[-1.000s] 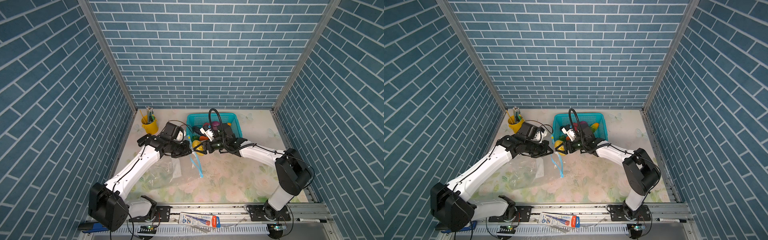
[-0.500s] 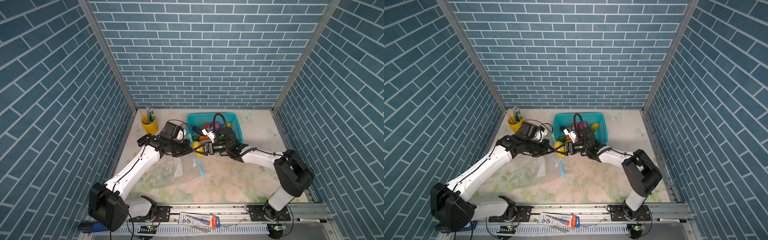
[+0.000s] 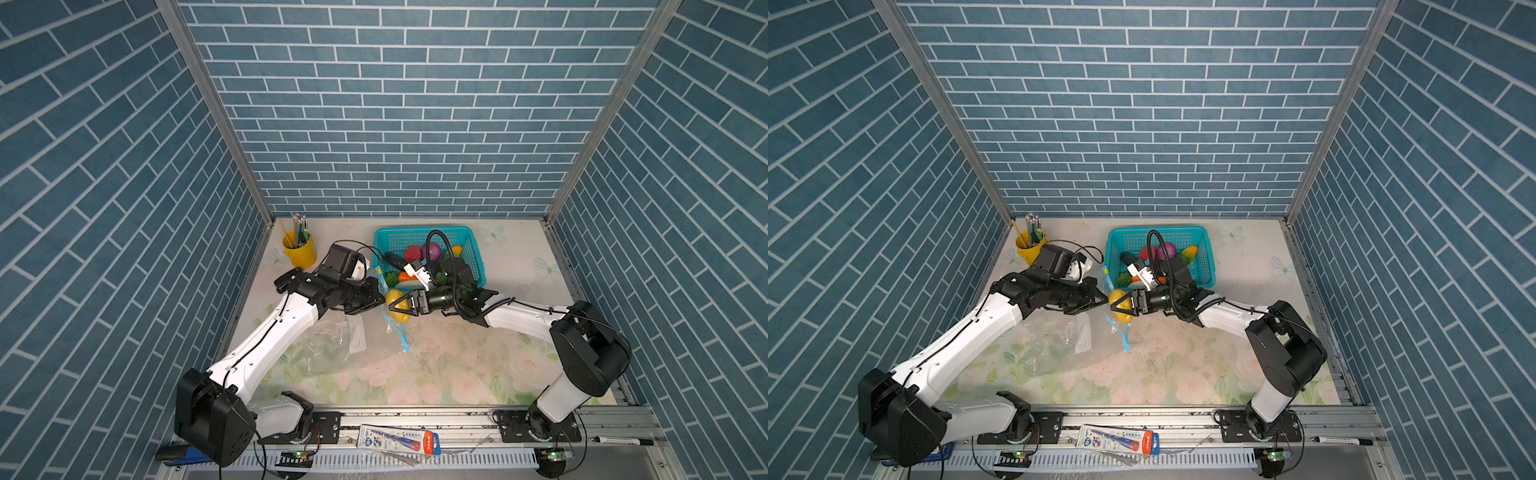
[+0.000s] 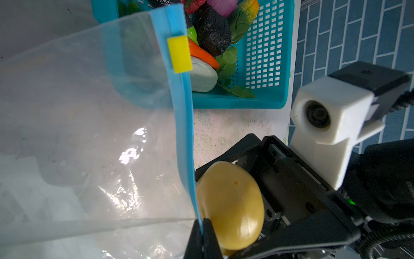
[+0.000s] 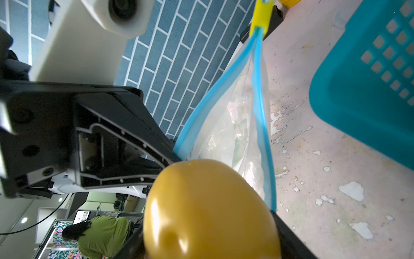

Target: Place the food in the zip-top bag and seal the zipper

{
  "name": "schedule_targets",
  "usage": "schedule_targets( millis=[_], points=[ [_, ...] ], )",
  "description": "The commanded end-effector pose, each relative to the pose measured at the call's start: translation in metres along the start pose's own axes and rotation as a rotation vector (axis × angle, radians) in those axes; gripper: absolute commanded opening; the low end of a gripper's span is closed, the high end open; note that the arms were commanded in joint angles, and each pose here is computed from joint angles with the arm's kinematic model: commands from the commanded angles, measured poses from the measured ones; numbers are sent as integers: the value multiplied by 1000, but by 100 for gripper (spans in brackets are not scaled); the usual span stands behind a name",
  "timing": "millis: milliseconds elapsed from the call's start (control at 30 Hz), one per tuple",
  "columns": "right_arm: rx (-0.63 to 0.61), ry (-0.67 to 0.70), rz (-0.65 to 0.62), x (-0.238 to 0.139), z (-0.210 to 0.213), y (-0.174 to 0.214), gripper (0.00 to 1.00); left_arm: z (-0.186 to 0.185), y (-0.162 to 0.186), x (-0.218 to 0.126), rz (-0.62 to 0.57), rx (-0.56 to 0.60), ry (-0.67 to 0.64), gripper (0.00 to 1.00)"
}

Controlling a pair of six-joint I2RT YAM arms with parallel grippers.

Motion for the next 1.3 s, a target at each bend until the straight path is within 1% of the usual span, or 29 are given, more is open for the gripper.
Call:
schedule_targets(
  millis=[0, 167, 500, 833, 967, 1033, 1133, 1267],
  points=[
    [-7, -39, 63, 10, 6, -3, 0, -9, 0, -2, -6, 11, 86, 0],
    [13, -51, 105, 16, 1, -4, 0, -10, 1, -2, -5, 4, 106, 0],
    [9, -52, 126, 20, -1, -9, 0, -12, 0, 2, 4, -20, 158, 0],
    [20, -10, 136, 20, -2, -10, 37, -10, 1, 4, 6, -30, 170, 0],
    [26, 5, 133, 20, -3, -10, 46, -10, 1, 5, 6, -31, 167, 0],
    [32, 16, 133, 20, -3, -11, 56, -9, 2, 5, 7, -33, 165, 0],
    [35, 33, 137, 19, -3, -11, 63, -8, 2, 5, 5, -34, 162, 0],
    [43, 50, 148, 19, -3, -10, 66, -6, 2, 8, 7, -40, 160, 0]
  ],
)
Point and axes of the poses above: each gripper's point midway between its finger pads, its own x axis out along the fingers, its own z axis along the line the jaws close on, y = z × x, the point moved 9 cm from there along -x, back along the fingers, and after that the axes turned 2 degrees about -x, right-handed, at the moved point
